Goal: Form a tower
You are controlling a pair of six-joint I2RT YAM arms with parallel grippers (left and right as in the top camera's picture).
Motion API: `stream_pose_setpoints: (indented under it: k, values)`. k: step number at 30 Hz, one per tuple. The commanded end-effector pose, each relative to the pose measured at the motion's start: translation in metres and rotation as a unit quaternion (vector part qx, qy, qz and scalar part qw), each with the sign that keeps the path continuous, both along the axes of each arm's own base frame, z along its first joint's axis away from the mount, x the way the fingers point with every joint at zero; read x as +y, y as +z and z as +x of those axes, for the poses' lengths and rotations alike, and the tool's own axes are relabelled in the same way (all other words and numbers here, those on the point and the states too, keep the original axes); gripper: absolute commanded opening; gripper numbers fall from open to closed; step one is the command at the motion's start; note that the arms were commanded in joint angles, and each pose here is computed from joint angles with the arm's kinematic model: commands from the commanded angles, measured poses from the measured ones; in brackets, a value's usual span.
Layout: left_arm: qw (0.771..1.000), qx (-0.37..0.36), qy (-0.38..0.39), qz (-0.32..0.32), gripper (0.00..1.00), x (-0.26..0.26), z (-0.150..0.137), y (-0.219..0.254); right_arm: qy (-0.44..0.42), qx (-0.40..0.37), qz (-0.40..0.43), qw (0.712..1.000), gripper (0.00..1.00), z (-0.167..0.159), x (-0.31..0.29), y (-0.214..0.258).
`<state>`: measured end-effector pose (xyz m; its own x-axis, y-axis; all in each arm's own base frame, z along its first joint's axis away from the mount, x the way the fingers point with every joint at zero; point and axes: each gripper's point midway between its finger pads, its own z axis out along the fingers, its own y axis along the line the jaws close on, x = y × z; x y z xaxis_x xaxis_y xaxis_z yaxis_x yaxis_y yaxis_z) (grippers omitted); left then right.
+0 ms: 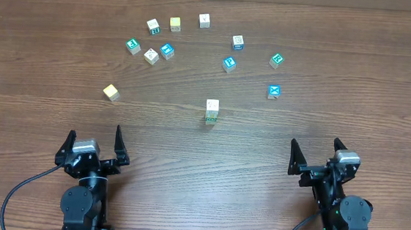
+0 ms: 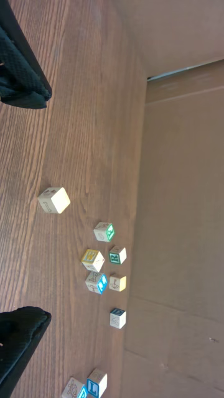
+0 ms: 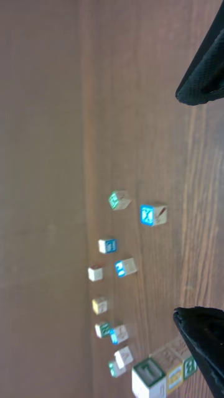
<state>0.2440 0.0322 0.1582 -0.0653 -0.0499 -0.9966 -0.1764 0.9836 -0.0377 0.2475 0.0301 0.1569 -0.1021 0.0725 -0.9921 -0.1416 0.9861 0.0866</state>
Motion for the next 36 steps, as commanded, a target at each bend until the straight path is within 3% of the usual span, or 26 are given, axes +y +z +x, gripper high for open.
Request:
stream_pose_setpoints:
  k: [1,36]
  values:
    - [1.000,-0.003,-0.006,0.009,1.00,-0.0023,0.0000,0.0010,0.021,-0.024,-0.021,0.999,1.00,-0.0028,0.0090,0.0067]
    - [1.000,-0.003,-0.006,0.009,0.99,-0.0023,0.0000,0.0010,0.023,-0.040,-0.024,0.999,1.00,-0.0047,0.0108,0.0137]
